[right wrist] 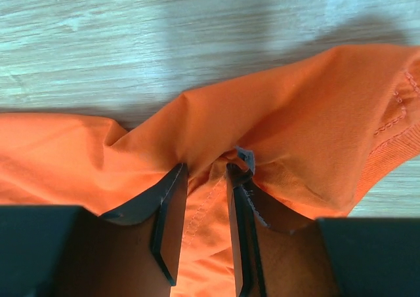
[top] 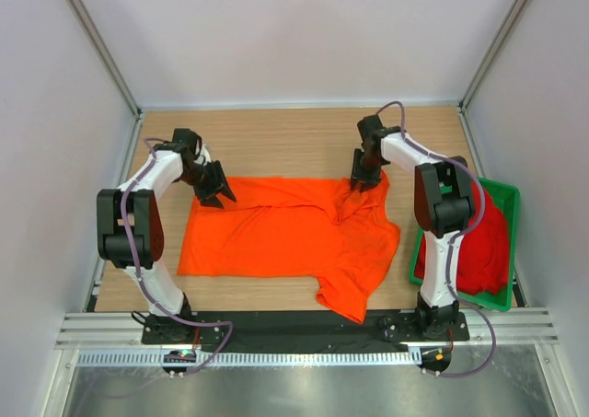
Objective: Fold and stack the t-shirts
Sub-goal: Fold the tshirt
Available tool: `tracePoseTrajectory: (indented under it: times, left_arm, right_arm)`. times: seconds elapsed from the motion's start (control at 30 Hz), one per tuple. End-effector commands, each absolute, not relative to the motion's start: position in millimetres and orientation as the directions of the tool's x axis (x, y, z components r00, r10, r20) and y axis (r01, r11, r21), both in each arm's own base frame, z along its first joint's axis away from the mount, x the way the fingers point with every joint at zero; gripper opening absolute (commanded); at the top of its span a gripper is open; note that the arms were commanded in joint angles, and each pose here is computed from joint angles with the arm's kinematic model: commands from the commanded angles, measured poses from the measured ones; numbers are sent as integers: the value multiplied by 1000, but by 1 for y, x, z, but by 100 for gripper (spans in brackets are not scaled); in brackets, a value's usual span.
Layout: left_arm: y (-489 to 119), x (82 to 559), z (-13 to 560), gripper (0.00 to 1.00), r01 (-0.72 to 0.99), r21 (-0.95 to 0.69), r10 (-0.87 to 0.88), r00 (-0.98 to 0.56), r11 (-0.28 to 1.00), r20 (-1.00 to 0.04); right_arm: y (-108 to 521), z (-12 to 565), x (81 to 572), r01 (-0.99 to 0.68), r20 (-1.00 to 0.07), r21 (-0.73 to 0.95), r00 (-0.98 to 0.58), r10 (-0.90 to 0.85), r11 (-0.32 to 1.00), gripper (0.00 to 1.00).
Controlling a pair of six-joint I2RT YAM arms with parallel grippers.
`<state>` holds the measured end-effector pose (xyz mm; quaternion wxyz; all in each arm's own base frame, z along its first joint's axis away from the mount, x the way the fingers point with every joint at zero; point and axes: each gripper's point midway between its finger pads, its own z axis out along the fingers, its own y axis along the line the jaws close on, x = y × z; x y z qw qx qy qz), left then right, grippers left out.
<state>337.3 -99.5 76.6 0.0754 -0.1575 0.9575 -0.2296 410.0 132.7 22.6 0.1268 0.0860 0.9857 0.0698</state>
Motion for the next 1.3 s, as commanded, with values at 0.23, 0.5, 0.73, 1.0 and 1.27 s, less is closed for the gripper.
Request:
tracePoseTrajectory:
  times: [0.23,0.5,0.73,1.0,1.27]
  left_arm:
    - [-100,343,83,47,-254,-492,-334,-939,833,-80]
    - [-101,344,82,47,-257,-499,-336,-939,828,-74]
    - [-102,344,82,48,-254,-505,-335,-939,825,-74]
    - [-102,343,82,47,-255,-510,-337,-939,822,-73]
    - [-103,344,82,48,-256,-519,-340,-938,815,-71]
  right_arm:
    - [123,37,413,184,-254,258,-934,250,949,29]
    - [118,39,414,237,-248,346,-910,333,908,25]
    - [118,43,417,248,-236,400,-903,360,882,28]
    - [119,45,418,293,-193,487,-883,429,823,31]
    - [113,42,416,348,-140,552,-857,496,758,26]
